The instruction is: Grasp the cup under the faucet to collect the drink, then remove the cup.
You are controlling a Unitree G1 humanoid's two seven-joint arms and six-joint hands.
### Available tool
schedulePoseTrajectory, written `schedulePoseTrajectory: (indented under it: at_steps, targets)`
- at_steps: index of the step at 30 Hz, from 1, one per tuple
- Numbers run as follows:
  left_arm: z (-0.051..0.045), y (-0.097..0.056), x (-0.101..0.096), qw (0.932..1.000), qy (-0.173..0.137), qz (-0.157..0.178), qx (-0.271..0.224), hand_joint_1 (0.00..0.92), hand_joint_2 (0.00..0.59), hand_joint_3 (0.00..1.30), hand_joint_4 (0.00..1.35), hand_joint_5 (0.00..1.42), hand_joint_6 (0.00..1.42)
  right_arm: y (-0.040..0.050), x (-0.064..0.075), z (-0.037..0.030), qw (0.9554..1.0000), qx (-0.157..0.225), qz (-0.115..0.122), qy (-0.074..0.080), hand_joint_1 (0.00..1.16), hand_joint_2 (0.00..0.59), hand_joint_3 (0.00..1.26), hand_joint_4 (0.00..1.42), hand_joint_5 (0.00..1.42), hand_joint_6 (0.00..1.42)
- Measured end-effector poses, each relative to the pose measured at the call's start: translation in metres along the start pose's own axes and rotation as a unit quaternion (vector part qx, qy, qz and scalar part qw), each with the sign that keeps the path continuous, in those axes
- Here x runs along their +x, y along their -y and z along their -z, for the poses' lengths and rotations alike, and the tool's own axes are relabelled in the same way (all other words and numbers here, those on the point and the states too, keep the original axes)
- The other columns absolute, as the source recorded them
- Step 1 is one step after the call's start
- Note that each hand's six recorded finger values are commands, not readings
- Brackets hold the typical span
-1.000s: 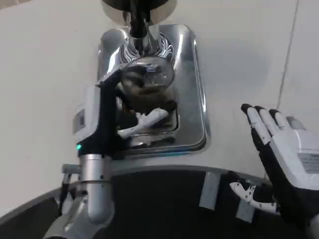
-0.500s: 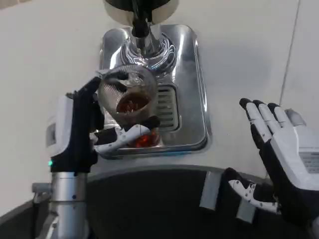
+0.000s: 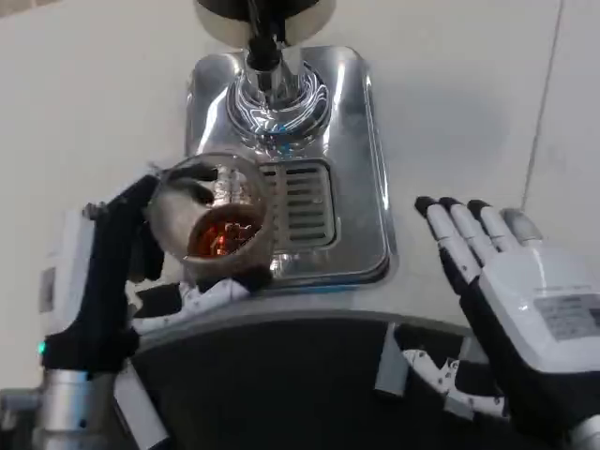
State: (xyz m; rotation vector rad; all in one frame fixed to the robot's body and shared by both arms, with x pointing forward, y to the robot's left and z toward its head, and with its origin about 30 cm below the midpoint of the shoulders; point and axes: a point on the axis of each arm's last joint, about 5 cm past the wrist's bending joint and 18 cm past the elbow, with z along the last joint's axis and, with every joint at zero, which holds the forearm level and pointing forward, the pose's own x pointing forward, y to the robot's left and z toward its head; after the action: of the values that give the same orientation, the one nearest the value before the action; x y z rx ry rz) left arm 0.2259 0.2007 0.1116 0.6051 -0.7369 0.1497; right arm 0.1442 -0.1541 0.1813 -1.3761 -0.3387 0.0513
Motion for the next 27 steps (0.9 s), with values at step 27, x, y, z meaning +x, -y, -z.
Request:
schedulePoseTrajectory:
  at_steps: [27]
  targets:
    - [-0.0352,-0.047,-0.048,0.9885,0.064,0.129,-0.047,0.701,0.000,1.18,1.21,1.35,1.42,-0.0143,-0.037,-0.0072,0.9929,-0.005,0.072,0.095,0.16,0.579,0.00,0.00,0.00,0.00]
